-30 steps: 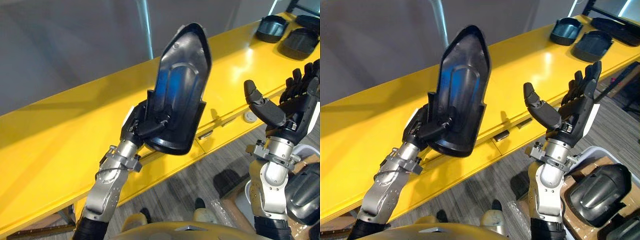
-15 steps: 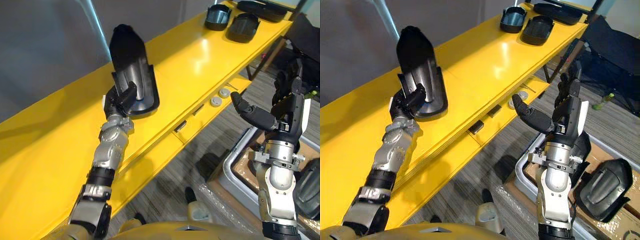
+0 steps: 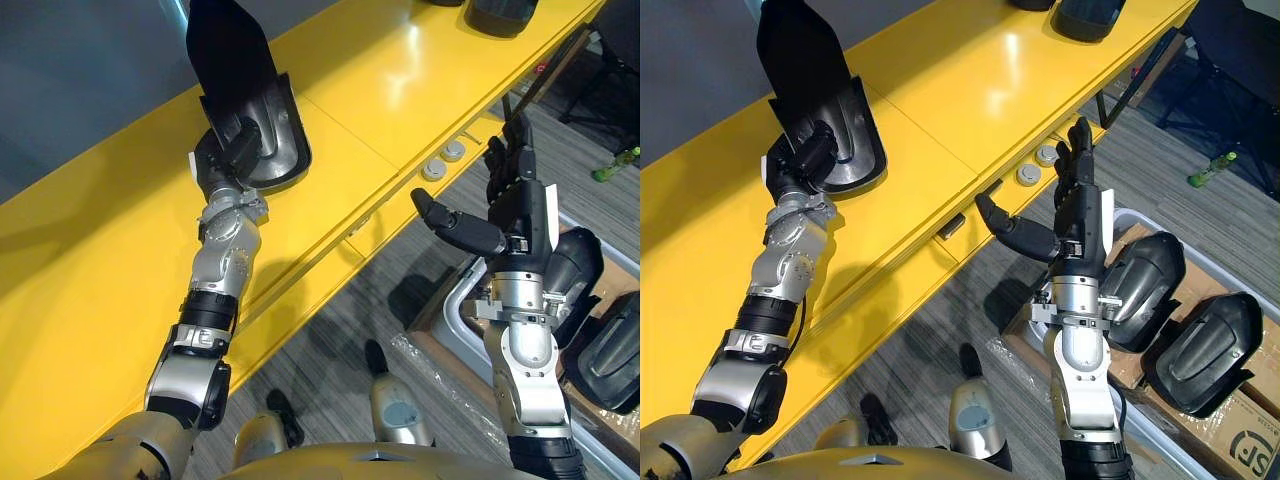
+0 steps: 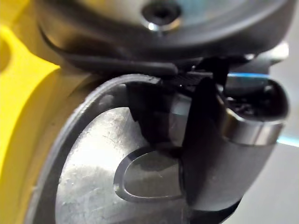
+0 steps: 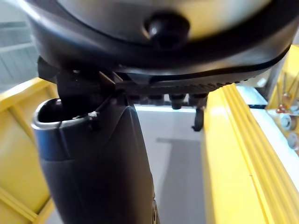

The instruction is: Walk over and take three plastic housings, then place them on the shelf

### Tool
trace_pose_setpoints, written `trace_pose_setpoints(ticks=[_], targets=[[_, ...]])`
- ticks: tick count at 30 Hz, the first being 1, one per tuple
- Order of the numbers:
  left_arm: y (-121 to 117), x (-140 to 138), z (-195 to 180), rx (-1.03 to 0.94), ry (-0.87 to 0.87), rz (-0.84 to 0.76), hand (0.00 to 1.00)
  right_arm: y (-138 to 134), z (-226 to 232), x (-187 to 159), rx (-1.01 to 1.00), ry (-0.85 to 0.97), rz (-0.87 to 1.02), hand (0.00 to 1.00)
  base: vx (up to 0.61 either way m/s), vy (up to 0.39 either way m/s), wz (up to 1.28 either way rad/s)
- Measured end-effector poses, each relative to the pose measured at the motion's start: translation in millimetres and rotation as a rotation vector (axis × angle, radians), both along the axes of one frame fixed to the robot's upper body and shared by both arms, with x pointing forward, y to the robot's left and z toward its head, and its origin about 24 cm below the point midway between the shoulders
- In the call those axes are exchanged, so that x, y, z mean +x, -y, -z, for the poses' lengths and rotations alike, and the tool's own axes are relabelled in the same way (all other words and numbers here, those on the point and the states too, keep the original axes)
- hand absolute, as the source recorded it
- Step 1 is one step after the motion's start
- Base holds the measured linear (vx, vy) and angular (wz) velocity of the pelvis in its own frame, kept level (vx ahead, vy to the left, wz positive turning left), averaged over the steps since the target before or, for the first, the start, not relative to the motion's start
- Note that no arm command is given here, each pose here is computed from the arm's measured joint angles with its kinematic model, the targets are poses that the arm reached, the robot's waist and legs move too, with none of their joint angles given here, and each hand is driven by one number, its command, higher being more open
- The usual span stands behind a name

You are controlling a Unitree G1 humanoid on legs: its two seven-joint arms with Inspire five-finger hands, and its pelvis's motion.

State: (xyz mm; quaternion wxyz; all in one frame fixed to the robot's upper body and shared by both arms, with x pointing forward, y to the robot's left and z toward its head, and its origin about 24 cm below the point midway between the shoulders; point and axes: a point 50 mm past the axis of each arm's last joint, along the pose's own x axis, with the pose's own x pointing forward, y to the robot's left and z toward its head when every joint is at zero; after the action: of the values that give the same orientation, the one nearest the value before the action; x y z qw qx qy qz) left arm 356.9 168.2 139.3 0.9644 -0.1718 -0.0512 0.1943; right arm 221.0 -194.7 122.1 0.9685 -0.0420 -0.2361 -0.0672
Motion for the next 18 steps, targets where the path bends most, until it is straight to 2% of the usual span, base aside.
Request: trace_pose_setpoints(ticks=[7, 18], targets=[[5, 1, -3, 0.087, -0.008, -0.032, 1.0, -9, 5, 2, 0.007, -0.035, -0.034, 1.0, 0.0, 0.003, 0.0], [8, 4, 0, 0.102, -0.04, -0.023, 1.0, -12, 14, -3, 0.065, -0.072, -0.049, 1.0, 0.0, 0.0, 0.0]])
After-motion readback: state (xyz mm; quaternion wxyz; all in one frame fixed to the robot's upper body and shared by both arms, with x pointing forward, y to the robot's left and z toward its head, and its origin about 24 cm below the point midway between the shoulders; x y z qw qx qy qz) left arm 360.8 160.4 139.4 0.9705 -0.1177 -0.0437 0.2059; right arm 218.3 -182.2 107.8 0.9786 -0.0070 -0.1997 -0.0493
